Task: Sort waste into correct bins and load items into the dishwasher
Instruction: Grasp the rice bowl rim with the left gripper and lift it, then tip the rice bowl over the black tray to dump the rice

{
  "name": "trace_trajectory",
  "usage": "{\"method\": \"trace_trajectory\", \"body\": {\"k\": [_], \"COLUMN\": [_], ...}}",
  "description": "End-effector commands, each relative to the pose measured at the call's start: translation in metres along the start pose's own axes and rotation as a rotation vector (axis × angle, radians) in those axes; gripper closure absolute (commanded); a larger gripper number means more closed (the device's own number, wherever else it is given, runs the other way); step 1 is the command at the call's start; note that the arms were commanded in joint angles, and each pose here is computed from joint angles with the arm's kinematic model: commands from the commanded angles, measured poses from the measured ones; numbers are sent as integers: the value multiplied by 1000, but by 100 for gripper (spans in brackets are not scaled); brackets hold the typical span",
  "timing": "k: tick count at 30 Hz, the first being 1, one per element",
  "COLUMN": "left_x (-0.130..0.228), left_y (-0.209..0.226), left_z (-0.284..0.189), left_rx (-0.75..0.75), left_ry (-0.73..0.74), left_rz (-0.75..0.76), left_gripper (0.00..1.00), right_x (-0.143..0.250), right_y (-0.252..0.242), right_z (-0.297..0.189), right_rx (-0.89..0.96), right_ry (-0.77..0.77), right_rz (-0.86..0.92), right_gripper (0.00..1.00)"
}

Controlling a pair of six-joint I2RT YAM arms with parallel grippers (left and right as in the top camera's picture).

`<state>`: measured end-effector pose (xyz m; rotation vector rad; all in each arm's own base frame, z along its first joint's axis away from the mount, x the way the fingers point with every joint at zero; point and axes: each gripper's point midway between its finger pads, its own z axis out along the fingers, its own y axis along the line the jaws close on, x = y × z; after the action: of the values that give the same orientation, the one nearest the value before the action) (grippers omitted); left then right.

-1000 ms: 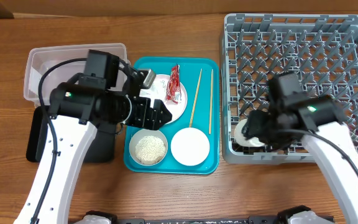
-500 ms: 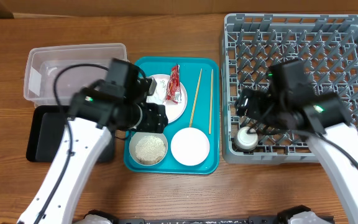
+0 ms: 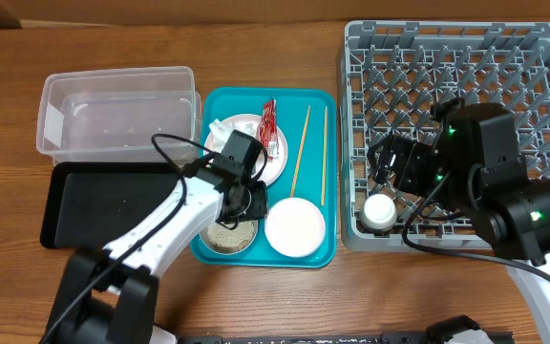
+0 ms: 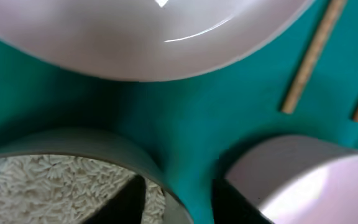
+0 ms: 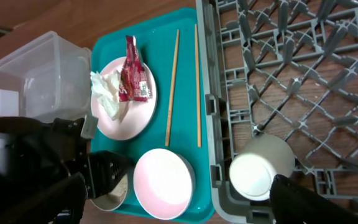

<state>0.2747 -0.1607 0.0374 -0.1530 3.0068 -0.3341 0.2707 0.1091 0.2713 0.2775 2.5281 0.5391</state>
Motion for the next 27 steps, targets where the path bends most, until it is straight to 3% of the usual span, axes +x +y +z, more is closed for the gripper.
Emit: {"method": "trace_trajectory", "body": {"k": [1, 2, 7, 12, 19, 23, 27], "left_x": [2, 1, -2, -5, -24, -35, -48], "left_y": [9, 11, 7, -8, -21, 10, 62], "left_z": [11, 11, -4, -52, -143, -175, -187], "left_rx": [-57, -64, -48, 30, 419, 630, 732], "left_ry": [11, 6, -19, -54, -165, -203, -268], "left_rz": [-49, -57, -58, -6, 73, 38, -52], "left_gripper": [89, 96, 96, 96, 96, 96, 96], "right_x": [-1, -1, -1, -1, -1, -1, -1], "right_y": [1, 1, 1, 1, 1, 1, 1], "right_z": [-2, -2, -2, -2, -2, -2, -2], "right_rx": [-5, -4, -4, -4, -4, -4, -4], "right_ry": [-2, -1, -1, -1, -2, -2, -1], "right_rz": [-13, -13, -13, -13, -21, -21, -20], "right_gripper": [5, 5, 5, 5, 5, 5, 5]}}
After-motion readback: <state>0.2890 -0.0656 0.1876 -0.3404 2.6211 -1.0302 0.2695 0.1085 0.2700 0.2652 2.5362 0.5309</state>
